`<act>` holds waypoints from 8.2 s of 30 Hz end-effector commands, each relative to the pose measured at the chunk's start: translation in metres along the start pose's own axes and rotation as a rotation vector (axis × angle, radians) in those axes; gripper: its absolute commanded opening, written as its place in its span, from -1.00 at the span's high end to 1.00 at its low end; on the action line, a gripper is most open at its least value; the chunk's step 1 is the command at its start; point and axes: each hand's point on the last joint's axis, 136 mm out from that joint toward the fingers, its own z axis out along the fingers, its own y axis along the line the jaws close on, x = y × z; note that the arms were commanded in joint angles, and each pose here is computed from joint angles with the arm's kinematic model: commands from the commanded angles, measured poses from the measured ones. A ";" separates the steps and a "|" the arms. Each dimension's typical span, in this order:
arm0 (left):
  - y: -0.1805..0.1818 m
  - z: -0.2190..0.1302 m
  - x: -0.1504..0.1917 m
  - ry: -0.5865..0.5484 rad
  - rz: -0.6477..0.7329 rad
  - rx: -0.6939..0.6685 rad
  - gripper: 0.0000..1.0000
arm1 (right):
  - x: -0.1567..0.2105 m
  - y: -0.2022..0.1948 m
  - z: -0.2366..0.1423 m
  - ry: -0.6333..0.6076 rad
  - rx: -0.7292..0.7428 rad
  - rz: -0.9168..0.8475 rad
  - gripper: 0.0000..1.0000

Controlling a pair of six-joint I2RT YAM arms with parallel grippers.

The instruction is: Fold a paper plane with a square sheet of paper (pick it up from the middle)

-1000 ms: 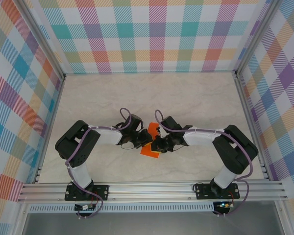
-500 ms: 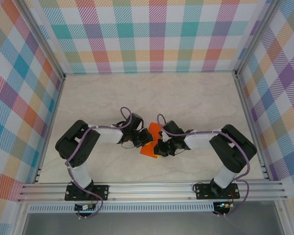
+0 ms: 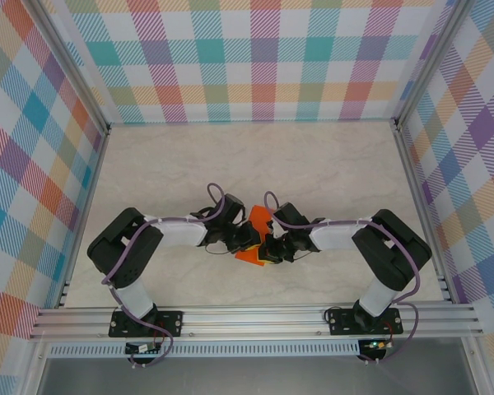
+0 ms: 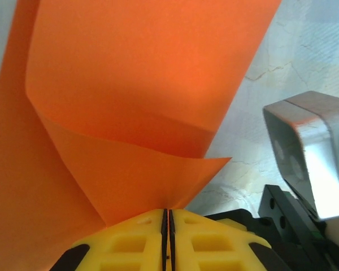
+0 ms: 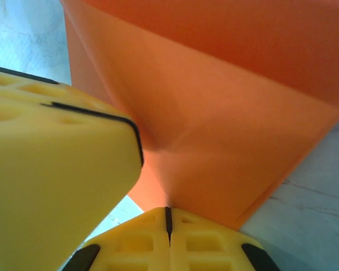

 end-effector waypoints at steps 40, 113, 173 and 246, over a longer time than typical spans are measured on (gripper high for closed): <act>0.050 -0.017 -0.089 -0.182 -0.113 -0.079 0.76 | 0.028 -0.062 0.004 0.074 0.234 0.058 0.95; 0.075 0.001 -0.030 0.001 -0.021 -0.196 0.81 | -0.005 0.007 0.002 0.058 0.036 0.008 0.71; 0.044 -0.005 -0.038 -0.009 -0.007 -0.109 0.79 | -0.105 -0.007 -0.046 -0.246 0.042 0.151 0.07; 0.017 -0.016 -0.048 -0.054 -0.016 -0.037 0.75 | -0.057 0.015 -0.027 -0.150 -0.108 0.051 0.44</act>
